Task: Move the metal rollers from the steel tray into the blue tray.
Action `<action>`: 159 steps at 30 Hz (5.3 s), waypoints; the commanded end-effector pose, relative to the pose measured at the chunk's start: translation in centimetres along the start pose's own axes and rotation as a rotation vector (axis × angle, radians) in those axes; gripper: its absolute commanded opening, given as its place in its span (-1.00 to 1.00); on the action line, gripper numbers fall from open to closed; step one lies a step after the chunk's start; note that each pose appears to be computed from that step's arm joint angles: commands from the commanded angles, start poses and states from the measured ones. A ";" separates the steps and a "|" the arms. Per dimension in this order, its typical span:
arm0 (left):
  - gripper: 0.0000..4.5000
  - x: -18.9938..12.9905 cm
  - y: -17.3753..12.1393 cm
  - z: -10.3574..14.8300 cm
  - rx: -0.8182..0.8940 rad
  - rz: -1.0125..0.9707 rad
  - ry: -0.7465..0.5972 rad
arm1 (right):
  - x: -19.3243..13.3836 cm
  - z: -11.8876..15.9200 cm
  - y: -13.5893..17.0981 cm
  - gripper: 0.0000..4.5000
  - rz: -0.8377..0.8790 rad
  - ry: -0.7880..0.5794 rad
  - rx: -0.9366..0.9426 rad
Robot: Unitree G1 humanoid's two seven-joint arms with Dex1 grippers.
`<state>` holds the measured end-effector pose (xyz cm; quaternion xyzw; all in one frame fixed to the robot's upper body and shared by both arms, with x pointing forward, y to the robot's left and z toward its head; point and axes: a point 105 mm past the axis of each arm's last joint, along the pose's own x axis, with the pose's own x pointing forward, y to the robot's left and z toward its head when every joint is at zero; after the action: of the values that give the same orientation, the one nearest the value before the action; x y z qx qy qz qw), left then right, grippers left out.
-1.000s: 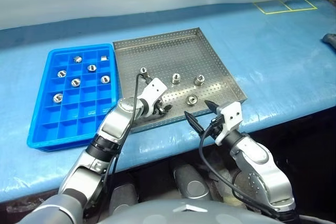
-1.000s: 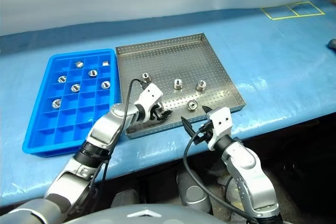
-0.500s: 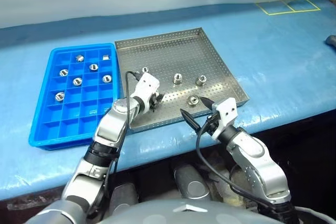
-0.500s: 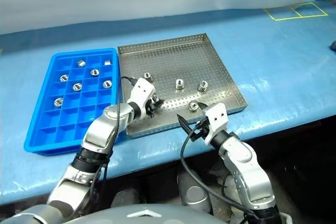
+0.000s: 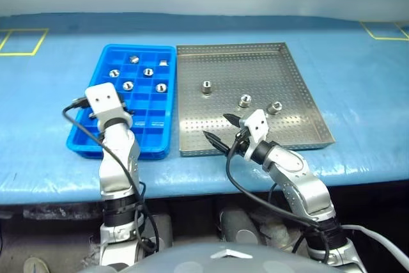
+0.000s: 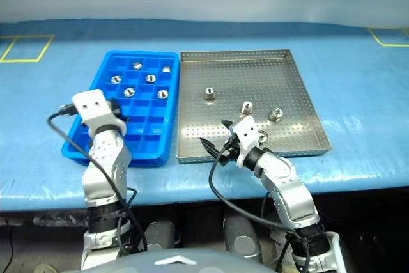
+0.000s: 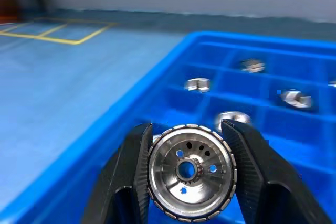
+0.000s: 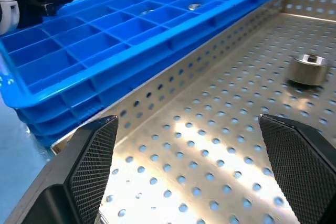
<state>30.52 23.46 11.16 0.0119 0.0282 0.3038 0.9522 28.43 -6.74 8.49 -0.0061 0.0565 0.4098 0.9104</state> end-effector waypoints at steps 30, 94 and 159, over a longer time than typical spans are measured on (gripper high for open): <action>0.99 -4.0 -7.5 3.8 -0.185 -0.590 -0.139 | -0.1 1.1 1.3 1.00 0.053 -0.053 0.008; 0.99 -9.8 -22.6 -1.7 0.225 -1.409 0.046 | -9.5 1.6 -3.9 1.00 -0.599 -0.080 0.036; -0.16 -0.7 -4.9 -1.9 0.018 -0.268 -0.017 | -0.7 0.2 -1.3 1.00 -0.130 -0.011 0.043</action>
<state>32.80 18.39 9.10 0.0231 0.0228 0.1526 0.9878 28.92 -8.03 7.48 0.0145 0.0866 0.3494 0.9328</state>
